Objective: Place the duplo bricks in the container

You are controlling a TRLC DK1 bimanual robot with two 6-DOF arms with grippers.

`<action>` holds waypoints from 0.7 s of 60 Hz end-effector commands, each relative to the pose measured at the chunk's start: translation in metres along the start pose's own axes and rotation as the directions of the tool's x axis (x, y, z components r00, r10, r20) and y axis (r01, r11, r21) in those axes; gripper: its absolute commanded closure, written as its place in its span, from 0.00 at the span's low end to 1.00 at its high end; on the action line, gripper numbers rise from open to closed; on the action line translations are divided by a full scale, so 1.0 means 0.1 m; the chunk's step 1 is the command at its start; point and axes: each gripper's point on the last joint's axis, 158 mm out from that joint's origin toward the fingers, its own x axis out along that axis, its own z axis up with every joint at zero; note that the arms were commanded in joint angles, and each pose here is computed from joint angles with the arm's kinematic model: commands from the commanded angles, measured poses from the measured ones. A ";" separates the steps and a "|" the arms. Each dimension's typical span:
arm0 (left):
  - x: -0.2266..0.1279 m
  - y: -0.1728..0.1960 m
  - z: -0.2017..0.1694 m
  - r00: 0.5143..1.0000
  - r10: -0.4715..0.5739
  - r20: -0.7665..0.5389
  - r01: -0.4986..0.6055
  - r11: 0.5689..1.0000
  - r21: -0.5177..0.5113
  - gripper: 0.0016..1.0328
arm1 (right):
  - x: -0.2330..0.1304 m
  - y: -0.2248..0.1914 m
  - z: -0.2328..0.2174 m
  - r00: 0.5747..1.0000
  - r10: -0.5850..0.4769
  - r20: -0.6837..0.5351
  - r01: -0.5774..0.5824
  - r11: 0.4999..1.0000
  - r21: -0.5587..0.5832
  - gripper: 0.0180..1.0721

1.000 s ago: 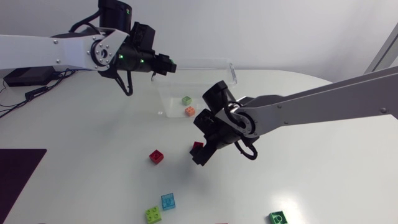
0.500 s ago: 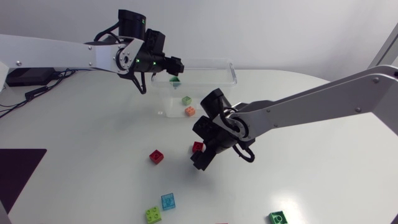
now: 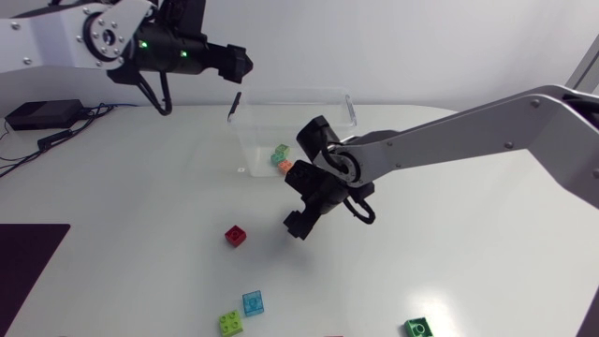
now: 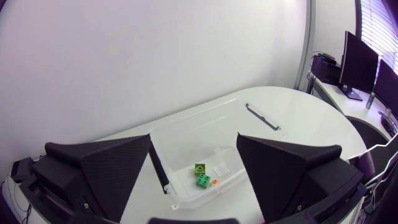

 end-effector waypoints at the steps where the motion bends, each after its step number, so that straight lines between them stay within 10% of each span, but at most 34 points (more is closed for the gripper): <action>1: -0.18 0.01 -0.11 1.000 -0.002 -0.026 0.002 1.000 0.009 0.05 | 0.10 0.00 -0.10 0.999 0.020 -0.049 -0.022 0.999 -0.029 0.09; 23: -0.73 0.04 -0.55 0.988 -0.001 -0.156 0.006 0.999 0.034 0.05 | 0.17 0.02 -0.08 0.991 0.052 -0.127 -0.061 0.996 -0.072 0.20; 42: -0.97 0.08 -0.90 0.967 -0.008 -0.256 0.021 0.999 0.050 0.05 | 0.25 0.09 -0.14 0.978 0.074 -0.196 -0.093 0.992 -0.089 0.57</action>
